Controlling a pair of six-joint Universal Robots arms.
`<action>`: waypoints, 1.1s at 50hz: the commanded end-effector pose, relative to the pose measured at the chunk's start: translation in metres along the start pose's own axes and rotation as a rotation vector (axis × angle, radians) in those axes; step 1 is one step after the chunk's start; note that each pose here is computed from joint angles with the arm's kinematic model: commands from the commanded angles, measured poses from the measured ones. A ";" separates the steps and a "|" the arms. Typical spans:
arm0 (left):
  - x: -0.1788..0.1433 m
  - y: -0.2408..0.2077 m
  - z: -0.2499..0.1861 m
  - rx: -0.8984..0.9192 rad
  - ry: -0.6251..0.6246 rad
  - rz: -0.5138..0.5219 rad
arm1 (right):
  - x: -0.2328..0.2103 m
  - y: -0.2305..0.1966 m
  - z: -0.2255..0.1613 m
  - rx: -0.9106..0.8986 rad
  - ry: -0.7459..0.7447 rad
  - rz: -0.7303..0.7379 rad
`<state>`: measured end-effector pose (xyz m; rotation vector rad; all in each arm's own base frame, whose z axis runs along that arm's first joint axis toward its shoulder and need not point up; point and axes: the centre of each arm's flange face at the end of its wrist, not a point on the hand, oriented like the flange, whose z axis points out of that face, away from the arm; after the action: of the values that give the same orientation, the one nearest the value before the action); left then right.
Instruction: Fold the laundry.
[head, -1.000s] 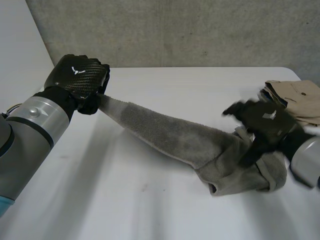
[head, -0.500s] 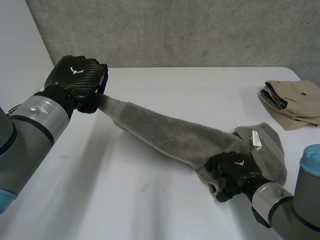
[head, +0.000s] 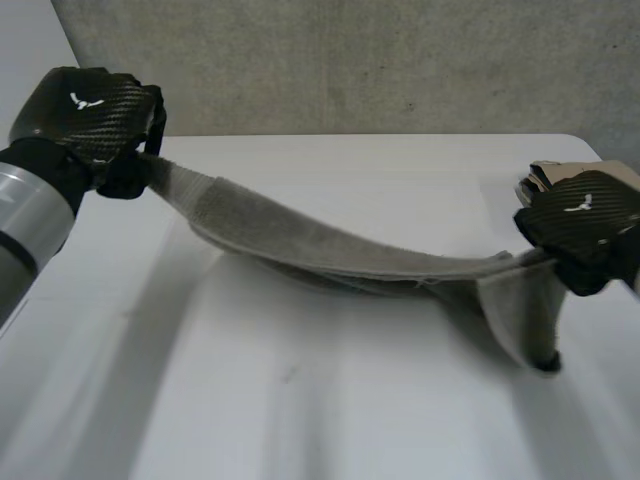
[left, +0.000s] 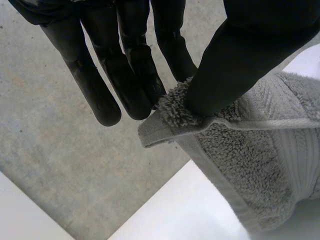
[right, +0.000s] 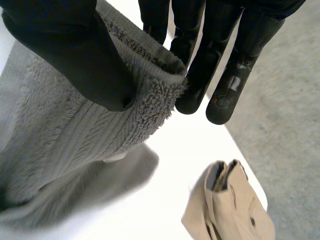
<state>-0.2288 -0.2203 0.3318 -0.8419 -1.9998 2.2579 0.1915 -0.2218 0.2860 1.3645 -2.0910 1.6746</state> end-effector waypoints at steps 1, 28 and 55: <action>0.005 0.020 -0.014 -0.155 0.057 -0.002 | 0.010 0.001 -0.005 -0.094 -0.125 -0.036; -0.044 -0.049 0.128 0.528 -0.449 0.030 | 0.103 -0.139 0.104 0.634 0.699 -0.329; 0.041 0.122 0.034 -0.241 -0.044 0.053 | -0.033 0.040 0.116 0.089 -0.441 -0.405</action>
<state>-0.2378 -0.2772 0.2316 -0.8009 -2.2465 2.2613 0.2502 -0.3128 0.2437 1.9408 -1.7156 1.7358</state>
